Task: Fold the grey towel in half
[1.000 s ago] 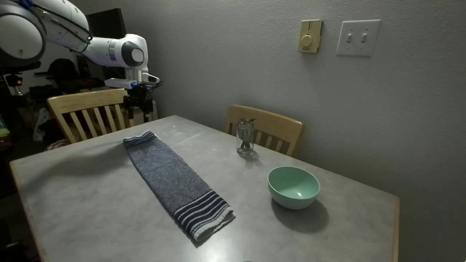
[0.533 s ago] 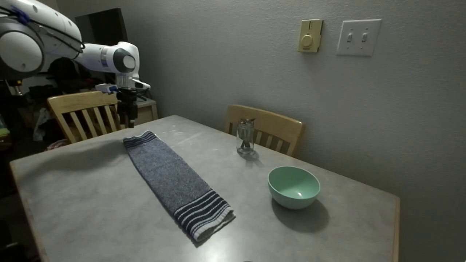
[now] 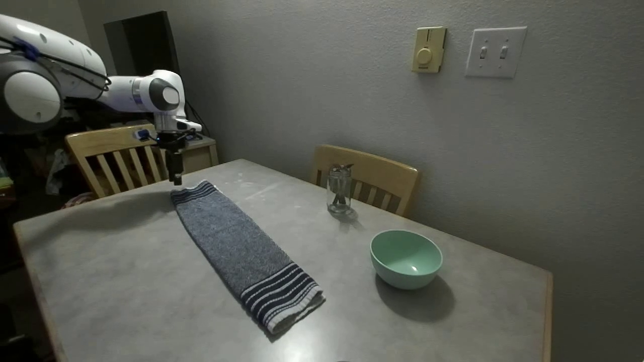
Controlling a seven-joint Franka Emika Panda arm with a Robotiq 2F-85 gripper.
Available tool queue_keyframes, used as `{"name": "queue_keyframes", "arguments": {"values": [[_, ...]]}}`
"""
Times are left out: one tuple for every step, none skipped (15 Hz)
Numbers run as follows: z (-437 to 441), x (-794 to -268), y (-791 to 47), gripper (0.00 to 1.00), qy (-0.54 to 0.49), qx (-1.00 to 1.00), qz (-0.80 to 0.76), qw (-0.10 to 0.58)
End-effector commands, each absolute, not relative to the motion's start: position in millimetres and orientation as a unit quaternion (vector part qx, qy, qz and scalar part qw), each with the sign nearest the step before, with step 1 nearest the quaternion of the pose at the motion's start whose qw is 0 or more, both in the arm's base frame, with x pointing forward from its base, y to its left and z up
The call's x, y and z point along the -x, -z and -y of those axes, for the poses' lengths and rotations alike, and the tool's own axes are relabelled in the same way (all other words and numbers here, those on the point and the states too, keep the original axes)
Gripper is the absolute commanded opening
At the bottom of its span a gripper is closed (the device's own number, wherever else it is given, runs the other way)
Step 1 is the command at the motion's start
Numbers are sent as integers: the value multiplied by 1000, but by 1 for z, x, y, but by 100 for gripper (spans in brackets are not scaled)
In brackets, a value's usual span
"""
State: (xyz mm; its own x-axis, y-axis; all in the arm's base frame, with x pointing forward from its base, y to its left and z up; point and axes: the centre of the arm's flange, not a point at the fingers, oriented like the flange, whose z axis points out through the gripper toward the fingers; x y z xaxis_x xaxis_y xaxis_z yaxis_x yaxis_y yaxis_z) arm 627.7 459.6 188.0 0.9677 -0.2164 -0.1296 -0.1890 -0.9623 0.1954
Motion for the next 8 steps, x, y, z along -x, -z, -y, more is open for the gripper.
{"name": "queue_keyframes", "arguments": {"values": [[-484, -663, -173, 100, 63, -984, 117, 116], [-484, -663, -170, 100, 63, -984, 118, 118], [-483, -664, -168, 100, 63, -984, 119, 120], [-483, -664, -165, 100, 64, -983, 118, 122], [-482, -665, -163, 100, 64, -983, 116, 124], [-481, -666, -161, 100, 62, -984, 114, 125], [-481, -669, -160, 100, 56, -984, 112, 124], [-481, -672, -160, 100, 51, -985, 111, 124]]}}
